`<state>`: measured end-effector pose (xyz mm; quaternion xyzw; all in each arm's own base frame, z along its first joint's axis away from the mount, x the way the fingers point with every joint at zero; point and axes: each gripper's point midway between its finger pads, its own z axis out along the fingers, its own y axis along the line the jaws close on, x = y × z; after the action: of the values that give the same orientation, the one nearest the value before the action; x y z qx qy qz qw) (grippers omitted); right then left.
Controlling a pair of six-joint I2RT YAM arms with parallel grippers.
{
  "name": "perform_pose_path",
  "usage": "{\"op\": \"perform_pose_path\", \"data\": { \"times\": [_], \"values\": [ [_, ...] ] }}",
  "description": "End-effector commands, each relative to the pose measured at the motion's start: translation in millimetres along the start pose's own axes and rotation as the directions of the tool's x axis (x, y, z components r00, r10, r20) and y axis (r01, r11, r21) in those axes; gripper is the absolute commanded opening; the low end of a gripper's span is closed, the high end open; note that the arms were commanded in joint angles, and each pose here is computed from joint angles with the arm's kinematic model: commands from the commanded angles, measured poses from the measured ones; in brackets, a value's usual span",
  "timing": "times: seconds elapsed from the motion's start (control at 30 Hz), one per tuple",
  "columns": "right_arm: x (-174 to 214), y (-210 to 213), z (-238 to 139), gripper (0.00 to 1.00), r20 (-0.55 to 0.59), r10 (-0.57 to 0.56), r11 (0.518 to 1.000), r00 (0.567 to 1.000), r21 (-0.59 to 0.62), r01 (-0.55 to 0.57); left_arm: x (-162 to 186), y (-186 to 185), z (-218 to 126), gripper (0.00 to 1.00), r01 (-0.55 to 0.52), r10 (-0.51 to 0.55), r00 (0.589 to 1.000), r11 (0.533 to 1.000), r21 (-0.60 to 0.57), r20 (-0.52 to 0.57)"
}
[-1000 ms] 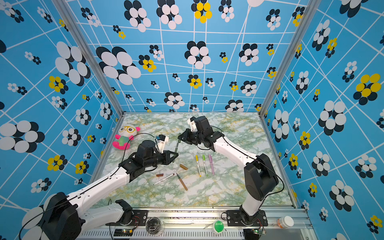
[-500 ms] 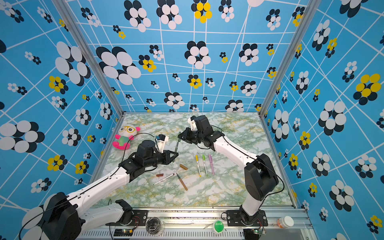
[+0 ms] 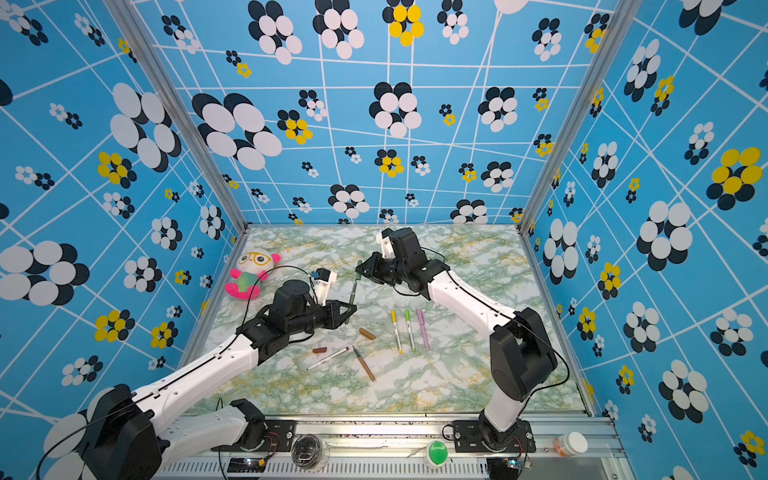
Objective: Insert the pens into the pen caps
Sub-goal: 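Push the green cap down over the pen with the right gripper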
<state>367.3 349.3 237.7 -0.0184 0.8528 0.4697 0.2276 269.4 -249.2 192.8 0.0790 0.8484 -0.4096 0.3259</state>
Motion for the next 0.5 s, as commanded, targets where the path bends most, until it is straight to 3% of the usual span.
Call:
{"op": "perform_pose_path", "data": {
  "times": [0.0,0.47],
  "values": [
    [-10,10,-2,0.0,0.023,-0.011,1.0,1.0,-0.019,0.011,-3,-10,-3,0.0,-0.014,0.014,1.0,0.999,0.03,0.011],
    [11,1,9,0.0,-0.041,-0.012,1.0,0.999,-0.004,0.012,-5,-10,-3,0.0,-0.014,0.014,1.0,1.0,0.028,0.015]
  ]
}}
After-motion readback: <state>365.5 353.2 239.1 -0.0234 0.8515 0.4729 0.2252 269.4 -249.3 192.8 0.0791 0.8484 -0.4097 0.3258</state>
